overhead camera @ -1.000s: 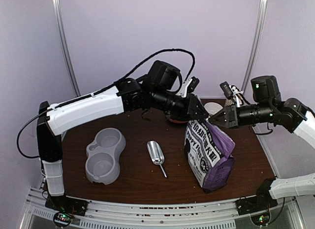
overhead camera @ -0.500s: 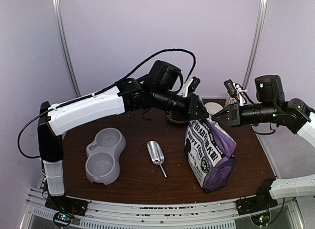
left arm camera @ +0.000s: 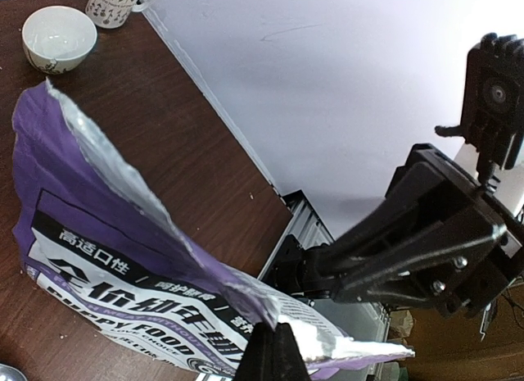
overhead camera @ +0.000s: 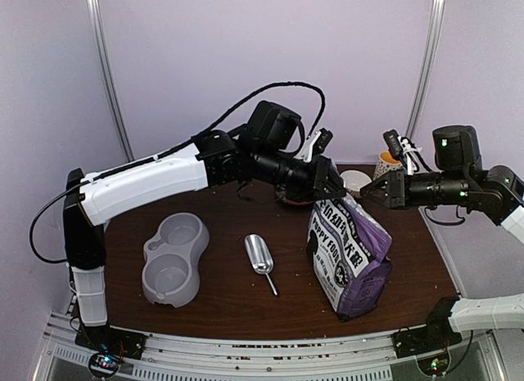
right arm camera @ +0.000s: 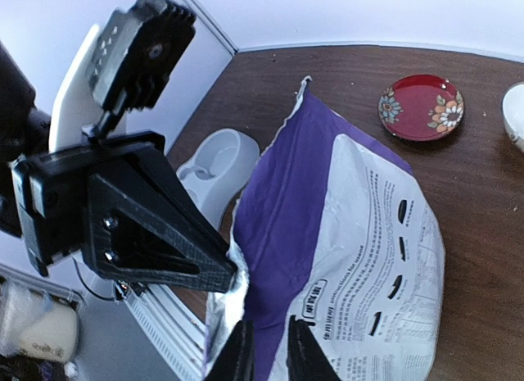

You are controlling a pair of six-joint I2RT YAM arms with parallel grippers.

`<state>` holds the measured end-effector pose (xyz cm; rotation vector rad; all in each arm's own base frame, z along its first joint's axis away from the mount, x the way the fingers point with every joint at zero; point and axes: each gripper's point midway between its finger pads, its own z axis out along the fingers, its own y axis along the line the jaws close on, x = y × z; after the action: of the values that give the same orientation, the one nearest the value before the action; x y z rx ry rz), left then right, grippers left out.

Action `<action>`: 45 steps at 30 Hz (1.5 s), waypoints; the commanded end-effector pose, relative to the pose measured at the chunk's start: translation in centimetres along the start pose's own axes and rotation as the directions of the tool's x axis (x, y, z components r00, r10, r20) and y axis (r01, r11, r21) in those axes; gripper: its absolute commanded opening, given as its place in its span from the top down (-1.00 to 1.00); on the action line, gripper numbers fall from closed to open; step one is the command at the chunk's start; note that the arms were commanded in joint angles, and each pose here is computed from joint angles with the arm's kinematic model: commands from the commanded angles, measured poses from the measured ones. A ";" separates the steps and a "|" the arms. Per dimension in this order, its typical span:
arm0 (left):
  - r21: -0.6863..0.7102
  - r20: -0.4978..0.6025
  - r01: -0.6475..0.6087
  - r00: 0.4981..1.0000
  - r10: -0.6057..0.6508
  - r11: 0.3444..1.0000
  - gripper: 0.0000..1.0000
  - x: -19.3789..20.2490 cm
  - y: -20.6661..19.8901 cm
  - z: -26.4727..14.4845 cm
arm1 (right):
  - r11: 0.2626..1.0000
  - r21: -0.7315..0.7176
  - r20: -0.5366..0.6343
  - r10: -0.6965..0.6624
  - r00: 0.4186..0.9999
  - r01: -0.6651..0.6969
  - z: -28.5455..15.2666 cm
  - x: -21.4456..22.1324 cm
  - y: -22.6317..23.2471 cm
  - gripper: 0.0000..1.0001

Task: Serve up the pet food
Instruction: Move the pet food bag to the center of the board.

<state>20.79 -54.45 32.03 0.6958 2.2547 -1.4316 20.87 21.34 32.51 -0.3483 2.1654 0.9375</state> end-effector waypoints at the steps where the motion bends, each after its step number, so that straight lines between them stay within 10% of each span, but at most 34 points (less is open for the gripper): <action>1: 0.038 0.020 -0.024 1.000 0.024 0.999 1.00 -0.5 -1.0 0.1 | 1.000 -0.012 0.041 -0.003 0.999 0.004 -1.2 -1.1 0.8 0.49; 7: 0.110 0.043 -0.053 0.998 0.048 0.993 1.00 -1.0 -2.4 0.3 | 0.996 -0.085 -0.008 -0.003 1.000 0.003 -0.7 -0.4 2.0 0.11; 30: 0.395 -0.055 -0.270 0.947 0.316 0.878 1.00 1.2 -8.5 1.4 | 1.000 0.029 0.022 -0.003 1.000 0.003 -7.0 1.5 0.5 -0.23; 45: 0.023 -0.004 -0.382 0.924 0.382 0.924 1.00 -2.7 -2.7 -7.3 | 0.922 0.375 0.174 0.032 0.984 -0.097 -8.9 -0.4 -5.6 -0.30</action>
<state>19.11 -52.97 32.16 1.1143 2.1578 -1.3530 17.89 14.03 33.34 -0.1662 2.1909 0.6975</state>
